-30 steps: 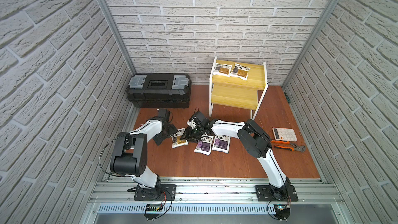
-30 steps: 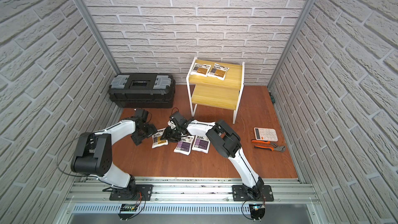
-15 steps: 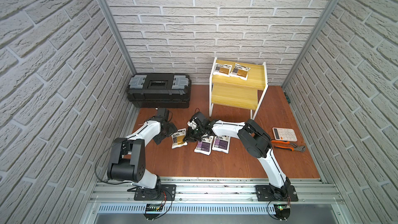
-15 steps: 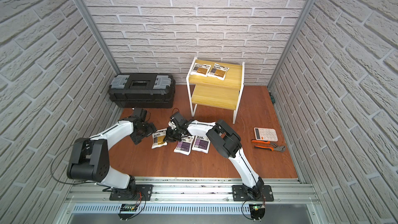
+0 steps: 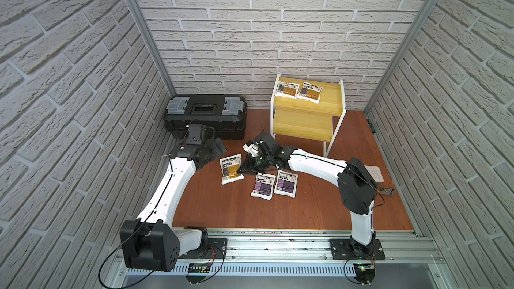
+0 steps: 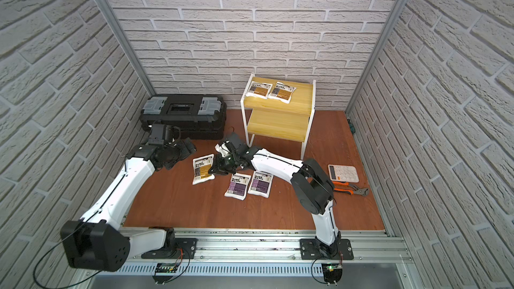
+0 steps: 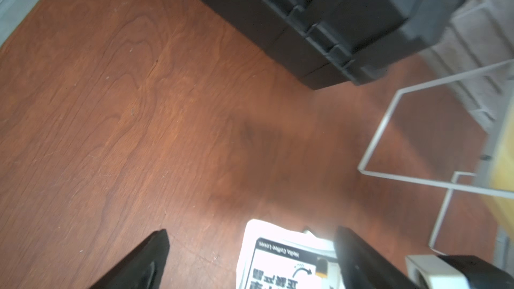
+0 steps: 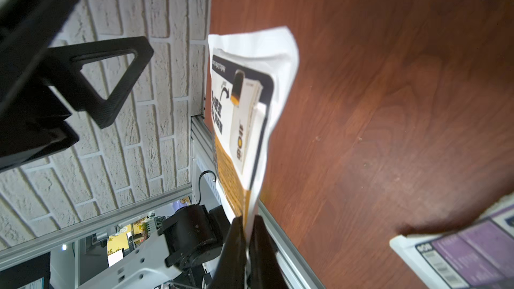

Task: Place the bagged coffee beans on the shelf by color
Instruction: Pick up the bagged coffee beans at the center of the board.

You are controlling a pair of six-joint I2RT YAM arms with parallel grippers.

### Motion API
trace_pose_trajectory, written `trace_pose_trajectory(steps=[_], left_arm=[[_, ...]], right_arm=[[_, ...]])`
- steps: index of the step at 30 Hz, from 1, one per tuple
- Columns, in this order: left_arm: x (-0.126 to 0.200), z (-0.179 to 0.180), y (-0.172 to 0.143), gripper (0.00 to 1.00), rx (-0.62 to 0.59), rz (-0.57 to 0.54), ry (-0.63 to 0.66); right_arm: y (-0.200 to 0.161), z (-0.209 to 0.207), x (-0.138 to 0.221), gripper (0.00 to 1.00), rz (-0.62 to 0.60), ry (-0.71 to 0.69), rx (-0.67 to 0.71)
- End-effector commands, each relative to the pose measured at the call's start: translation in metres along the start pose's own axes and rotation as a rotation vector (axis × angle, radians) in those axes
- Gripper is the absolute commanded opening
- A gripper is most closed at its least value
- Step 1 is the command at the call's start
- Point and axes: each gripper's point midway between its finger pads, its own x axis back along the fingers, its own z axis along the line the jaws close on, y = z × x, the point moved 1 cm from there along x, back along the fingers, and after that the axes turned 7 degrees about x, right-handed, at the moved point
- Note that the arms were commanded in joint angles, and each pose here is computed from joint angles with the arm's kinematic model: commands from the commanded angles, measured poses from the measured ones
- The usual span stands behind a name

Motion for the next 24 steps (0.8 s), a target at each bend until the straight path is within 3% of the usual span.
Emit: trace_pose_trajectory(steps=[1, 12, 24], left_arm=[[0.025, -0.021, -0.003, 0.99, -0.075, 0.014, -0.081], [0.099, -0.110, -0.002, 0.98, -0.277, -0.086, -0.341], [0.159, -0.197, 0.006, 0.98, -0.438, -0.176, -0.578]], right_arm=[[-0.005, 0.022, 0.029, 0.02, -0.020, 0.021, 0.065], [-0.014, 0.060, 0.128, 0.02, -0.136, -0.031, 0.194], [-0.012, 0.088, 0.257, 0.02, -0.405, -0.083, 0.278]])
